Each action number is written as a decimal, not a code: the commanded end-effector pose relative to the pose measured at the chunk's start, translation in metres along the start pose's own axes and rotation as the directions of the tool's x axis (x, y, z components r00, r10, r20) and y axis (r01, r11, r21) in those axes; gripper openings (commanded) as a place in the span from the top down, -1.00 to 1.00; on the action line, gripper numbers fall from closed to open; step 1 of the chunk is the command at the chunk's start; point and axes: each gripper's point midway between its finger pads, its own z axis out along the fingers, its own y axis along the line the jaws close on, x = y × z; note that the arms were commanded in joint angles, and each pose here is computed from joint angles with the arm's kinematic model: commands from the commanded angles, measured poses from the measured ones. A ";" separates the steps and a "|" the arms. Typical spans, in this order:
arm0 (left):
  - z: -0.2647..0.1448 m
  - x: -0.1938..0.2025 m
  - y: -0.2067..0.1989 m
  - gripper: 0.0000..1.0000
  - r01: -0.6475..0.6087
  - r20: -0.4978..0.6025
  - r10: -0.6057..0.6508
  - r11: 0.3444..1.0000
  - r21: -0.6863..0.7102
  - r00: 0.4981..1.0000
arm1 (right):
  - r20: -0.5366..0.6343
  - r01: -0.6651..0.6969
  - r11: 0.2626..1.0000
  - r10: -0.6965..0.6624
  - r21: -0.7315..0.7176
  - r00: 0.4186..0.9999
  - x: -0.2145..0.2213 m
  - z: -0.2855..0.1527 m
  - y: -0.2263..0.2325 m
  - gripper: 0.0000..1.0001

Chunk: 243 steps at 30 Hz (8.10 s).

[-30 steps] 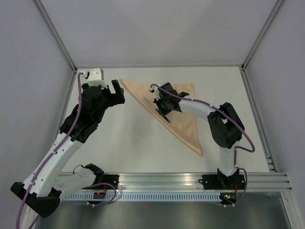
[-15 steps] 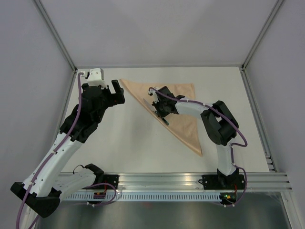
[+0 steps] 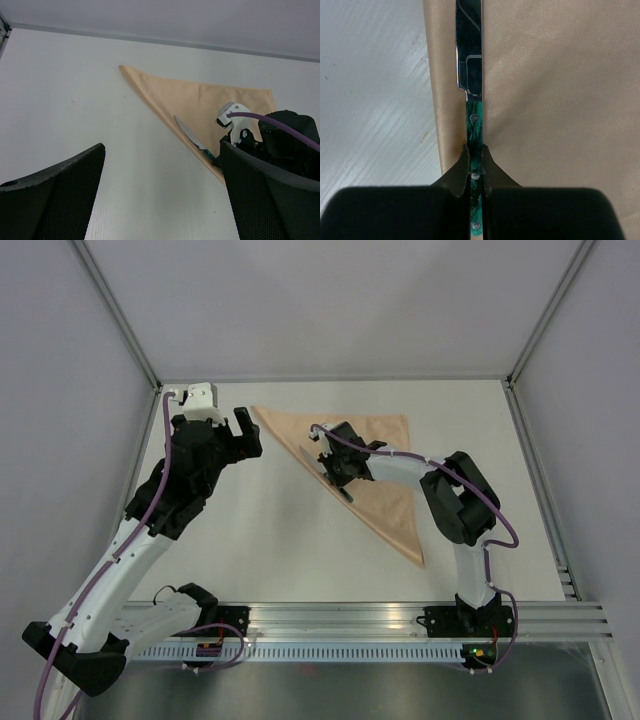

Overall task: Fold the napkin, place the utensils inside, and roll it up
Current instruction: Place the utensil onto the napkin, then fold the napkin

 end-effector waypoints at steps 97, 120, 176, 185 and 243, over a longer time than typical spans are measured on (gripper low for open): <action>-0.102 0.291 -0.297 -0.99 -0.790 0.691 0.387 0.237 0.565 0.611 | 0.483 -0.642 0.766 0.546 0.043 0.684 -0.016 -0.254 -0.295 0.17; -0.095 0.384 -0.348 -0.50 -0.830 0.743 0.449 -0.007 0.558 0.496 | 0.487 -0.659 0.752 0.566 0.026 0.666 -0.014 -0.247 -0.301 0.28; -0.052 0.361 -0.373 0.95 -0.798 0.618 0.545 0.179 0.575 0.567 | 0.478 -0.667 0.745 0.576 0.028 0.663 -0.006 -0.241 -0.305 0.38; -0.012 0.301 -0.364 0.95 -0.664 0.445 0.511 0.410 0.625 0.736 | 0.475 -0.668 0.744 0.579 0.025 0.662 -0.006 -0.241 -0.305 0.38; 0.224 0.200 -0.054 0.95 -0.055 -0.189 0.064 0.997 0.051 0.980 | 0.404 -0.638 0.769 0.575 0.030 0.712 -0.005 -0.211 -0.289 0.40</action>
